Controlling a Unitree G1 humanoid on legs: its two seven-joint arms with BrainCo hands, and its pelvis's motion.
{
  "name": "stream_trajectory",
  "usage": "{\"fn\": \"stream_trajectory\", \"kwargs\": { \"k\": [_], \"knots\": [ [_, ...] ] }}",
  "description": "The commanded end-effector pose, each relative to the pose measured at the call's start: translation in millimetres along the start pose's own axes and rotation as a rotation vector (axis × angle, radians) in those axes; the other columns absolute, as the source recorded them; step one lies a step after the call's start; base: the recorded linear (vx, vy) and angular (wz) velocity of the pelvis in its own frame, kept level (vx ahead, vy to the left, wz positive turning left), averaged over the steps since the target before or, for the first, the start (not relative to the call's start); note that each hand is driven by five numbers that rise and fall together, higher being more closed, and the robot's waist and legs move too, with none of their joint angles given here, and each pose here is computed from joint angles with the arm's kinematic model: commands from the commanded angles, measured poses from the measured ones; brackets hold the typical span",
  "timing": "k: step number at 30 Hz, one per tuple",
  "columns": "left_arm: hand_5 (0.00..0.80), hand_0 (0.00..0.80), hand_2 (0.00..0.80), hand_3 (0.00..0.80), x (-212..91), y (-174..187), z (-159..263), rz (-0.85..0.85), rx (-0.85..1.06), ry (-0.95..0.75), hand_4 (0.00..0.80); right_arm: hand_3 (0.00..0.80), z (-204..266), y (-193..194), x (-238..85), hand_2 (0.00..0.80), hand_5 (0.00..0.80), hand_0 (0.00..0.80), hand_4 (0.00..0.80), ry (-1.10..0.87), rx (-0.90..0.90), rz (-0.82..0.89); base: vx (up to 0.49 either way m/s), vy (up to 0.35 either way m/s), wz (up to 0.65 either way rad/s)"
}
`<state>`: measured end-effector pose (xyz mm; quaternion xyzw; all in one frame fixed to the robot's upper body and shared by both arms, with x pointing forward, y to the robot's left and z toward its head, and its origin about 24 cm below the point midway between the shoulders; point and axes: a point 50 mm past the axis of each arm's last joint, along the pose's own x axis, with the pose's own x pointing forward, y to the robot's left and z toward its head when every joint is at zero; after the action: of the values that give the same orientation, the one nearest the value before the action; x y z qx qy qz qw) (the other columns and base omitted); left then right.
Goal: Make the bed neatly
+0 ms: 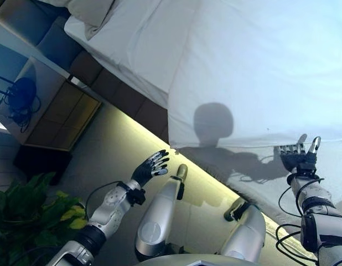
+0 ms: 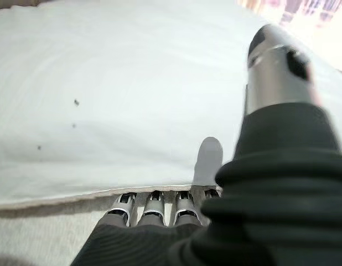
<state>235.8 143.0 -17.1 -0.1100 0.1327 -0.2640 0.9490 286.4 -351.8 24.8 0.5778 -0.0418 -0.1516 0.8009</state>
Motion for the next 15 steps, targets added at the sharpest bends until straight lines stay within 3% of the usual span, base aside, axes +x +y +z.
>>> {"fn": "stream_trajectory", "kwargs": {
  "k": [1,8,15],
  "knots": [
    [0.0,0.0,0.0,0.0,-2,0,6,-0.004,-0.012,-0.077,0.0,0.8,19,44,15,0.8,0.8,0.8,0.8,-0.026,-0.063,0.157,0.035,0.014,0.0],
    [0.0,0.0,0.0,0.0,-5,1,3,0.016,-0.027,-0.082,0.0,0.8,12,45,17,0.8,0.8,0.8,0.8,-0.021,-0.049,0.131,0.011,0.011,0.0],
    [0.0,0.0,0.0,0.0,-4,1,7,0.027,-0.034,-0.127,0.0,0.8,7,22,11,0.8,0.8,0.8,0.8,-0.016,-0.129,0.029,-0.044,0.029,-0.06]
  ]
}}
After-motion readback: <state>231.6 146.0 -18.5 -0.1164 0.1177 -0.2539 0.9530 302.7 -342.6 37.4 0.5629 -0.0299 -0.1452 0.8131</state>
